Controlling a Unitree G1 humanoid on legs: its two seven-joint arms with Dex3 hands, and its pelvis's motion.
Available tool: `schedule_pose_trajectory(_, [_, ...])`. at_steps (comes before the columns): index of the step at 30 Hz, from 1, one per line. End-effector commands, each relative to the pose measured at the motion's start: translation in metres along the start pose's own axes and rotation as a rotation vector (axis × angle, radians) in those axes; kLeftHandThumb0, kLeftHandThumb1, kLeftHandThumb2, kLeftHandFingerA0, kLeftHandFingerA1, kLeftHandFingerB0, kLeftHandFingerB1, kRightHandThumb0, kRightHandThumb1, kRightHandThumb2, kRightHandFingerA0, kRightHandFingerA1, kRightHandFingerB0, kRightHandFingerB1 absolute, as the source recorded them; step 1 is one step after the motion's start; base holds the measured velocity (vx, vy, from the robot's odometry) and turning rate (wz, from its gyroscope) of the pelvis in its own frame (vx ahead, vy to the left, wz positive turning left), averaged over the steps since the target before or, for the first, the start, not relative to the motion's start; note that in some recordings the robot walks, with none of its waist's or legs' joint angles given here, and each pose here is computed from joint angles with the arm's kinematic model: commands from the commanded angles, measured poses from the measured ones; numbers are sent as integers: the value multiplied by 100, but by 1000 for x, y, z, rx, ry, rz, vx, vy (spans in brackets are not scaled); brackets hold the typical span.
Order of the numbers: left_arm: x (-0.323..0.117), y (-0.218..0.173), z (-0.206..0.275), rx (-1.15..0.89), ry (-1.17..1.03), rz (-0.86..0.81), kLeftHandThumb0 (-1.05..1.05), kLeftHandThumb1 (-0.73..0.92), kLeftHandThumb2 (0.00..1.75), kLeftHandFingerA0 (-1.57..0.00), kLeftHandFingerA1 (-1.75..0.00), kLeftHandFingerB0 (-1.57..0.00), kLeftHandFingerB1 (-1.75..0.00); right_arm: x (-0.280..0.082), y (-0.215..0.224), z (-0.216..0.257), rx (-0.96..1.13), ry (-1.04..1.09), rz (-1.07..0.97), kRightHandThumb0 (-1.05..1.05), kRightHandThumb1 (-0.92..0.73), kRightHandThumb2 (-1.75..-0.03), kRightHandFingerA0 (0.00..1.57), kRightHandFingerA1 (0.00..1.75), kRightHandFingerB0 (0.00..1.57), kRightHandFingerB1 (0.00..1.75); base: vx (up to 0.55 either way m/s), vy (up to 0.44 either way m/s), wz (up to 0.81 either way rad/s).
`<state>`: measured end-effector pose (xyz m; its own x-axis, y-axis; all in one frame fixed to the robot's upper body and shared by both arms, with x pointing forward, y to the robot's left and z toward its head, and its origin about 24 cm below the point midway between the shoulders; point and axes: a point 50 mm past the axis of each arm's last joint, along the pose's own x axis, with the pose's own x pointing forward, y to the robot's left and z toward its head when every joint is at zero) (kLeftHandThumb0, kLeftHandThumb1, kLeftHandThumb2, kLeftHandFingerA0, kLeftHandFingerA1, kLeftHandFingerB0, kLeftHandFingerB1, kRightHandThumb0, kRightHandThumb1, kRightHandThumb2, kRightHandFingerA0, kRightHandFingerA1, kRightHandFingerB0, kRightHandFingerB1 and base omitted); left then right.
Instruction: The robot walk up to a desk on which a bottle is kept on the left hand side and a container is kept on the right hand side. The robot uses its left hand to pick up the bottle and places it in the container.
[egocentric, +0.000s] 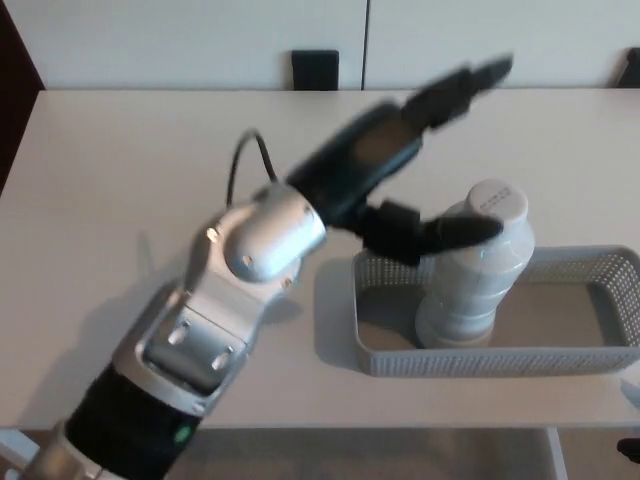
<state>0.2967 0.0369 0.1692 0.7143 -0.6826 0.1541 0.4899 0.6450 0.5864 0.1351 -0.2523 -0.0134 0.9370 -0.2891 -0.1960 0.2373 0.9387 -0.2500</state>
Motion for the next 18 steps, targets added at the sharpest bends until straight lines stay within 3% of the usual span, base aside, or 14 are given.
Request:
schedule_pose_trajectory(1, [-47, 82, 114, 140, -439, 130, -93, 63, 58, 0, 0, 0, 0, -5, -4, -3, -34, 29, -8, 10, -36, -142, 52, 111, 30, 86, 0, 0, 0])
schedule_pose_trajectory(2, [-63, 92, 124, 148, -476, 151, -93, 62, 59, 0, 0, 0, 0, -8, -5, -6, -36, 37, -6, 11, -42, -132, 57, 95, 31, 77, 0, 0, 0])
schedule_pose_trajectory(5, [-78, 99, 132, 157, -507, 164, -93, 62, 59, 0, 0, 0, 0, -11, -5, -8, -39, 44, -4, 11, -42, -132, 57, 95, 31, 77, 0, 0, 0])
schedule_pose_trajectory(6, [-103, 104, 131, 185, -513, 183, -84, 49, 94, 0, -7, 0, -16, -15, -7, -12, -51, 51, -2, 12, -39, -132, 59, 96, 36, 79, 0, 0, 0])
schedule_pose_trajectory(13, [-158, 104, 127, 237, -496, 174, -82, 48, 92, -4, -7, -4, -20, -23, -15, -20, -59, 74, 1, 4, -39, -132, 55, 94, 32, 78, 0, 0, 0])
schedule_pose_trajectory(14, [-173, 93, 111, 173, -472, 104, -84, 52, 94, -6, -15, -12, -20, -21, -14, -16, -73, 61, 8, 10, -36, -137, 55, 112, 37, 91, 0, 0, 0])
schedule_pose_trajectory(18, [-217, 64, 83, 10, -338, -29, -75, 46, 93, 0, -20, -5, -31, -14, -10, -6, -92, 36, 19, 9, -34, -134, 58, 103, 33, 82, 0, 0, 0])
